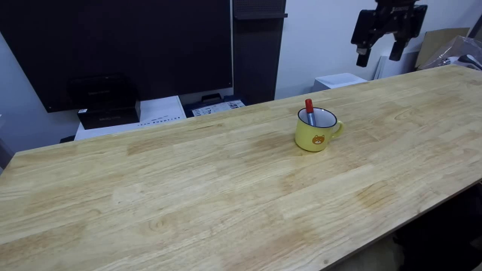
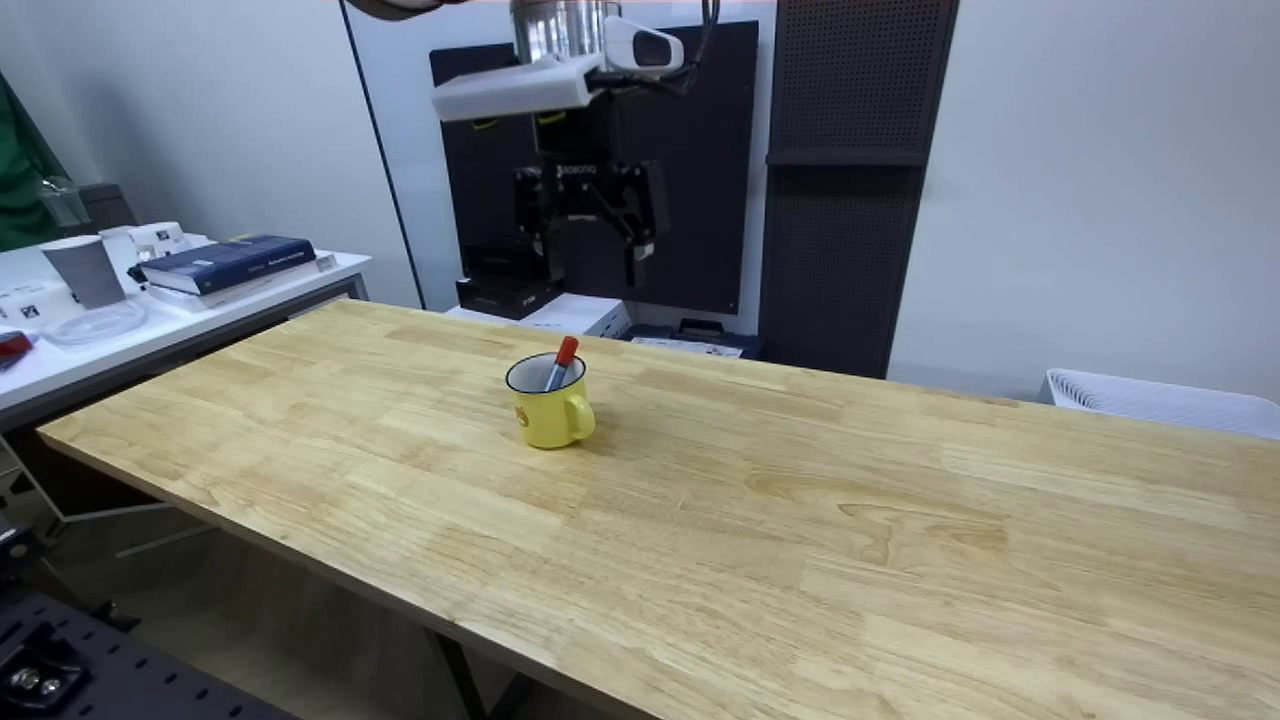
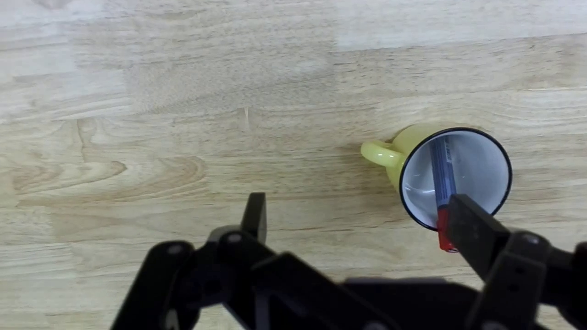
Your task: Take the red marker out of the yellow mug
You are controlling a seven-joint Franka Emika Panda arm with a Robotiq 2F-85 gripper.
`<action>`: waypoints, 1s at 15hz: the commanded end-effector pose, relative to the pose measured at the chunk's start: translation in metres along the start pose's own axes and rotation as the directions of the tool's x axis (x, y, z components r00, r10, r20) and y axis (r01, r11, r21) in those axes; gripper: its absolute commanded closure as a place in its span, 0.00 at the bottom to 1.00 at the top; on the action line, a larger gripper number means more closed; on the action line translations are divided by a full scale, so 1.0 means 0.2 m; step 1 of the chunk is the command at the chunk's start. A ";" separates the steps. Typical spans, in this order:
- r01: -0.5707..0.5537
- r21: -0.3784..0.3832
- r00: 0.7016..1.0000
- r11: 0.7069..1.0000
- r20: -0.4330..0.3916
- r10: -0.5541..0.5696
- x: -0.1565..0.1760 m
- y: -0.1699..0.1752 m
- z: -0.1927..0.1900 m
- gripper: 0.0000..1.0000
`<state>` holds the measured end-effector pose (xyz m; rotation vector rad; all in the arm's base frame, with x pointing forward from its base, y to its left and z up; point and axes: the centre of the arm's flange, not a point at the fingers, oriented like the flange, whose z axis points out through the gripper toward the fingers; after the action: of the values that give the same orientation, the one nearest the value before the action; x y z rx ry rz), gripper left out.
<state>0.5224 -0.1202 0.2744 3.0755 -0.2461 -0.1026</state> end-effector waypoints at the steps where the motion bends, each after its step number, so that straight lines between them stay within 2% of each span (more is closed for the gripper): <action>1: 0.044 -0.033 0.999 0.999 0.014 -0.043 0.24 -0.12 0.09 0.00; 8: 0.123 -0.014 0.992 0.992 -0.016 -0.123 0.57 -0.39 0.32 0.00; 9: 0.119 -0.021 0.993 0.993 -0.010 -0.119 0.41 -0.32 0.28 0.00; 11: 0.135 -0.014 0.991 0.991 -0.010 -0.135 0.47 -0.39 0.33 0.00; 15: 0.136 -0.023 0.991 0.990 -0.009 -0.136 0.49 -0.42 0.36 0.00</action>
<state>0.6270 -0.0601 0.1941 3.0768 -0.0333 -0.0885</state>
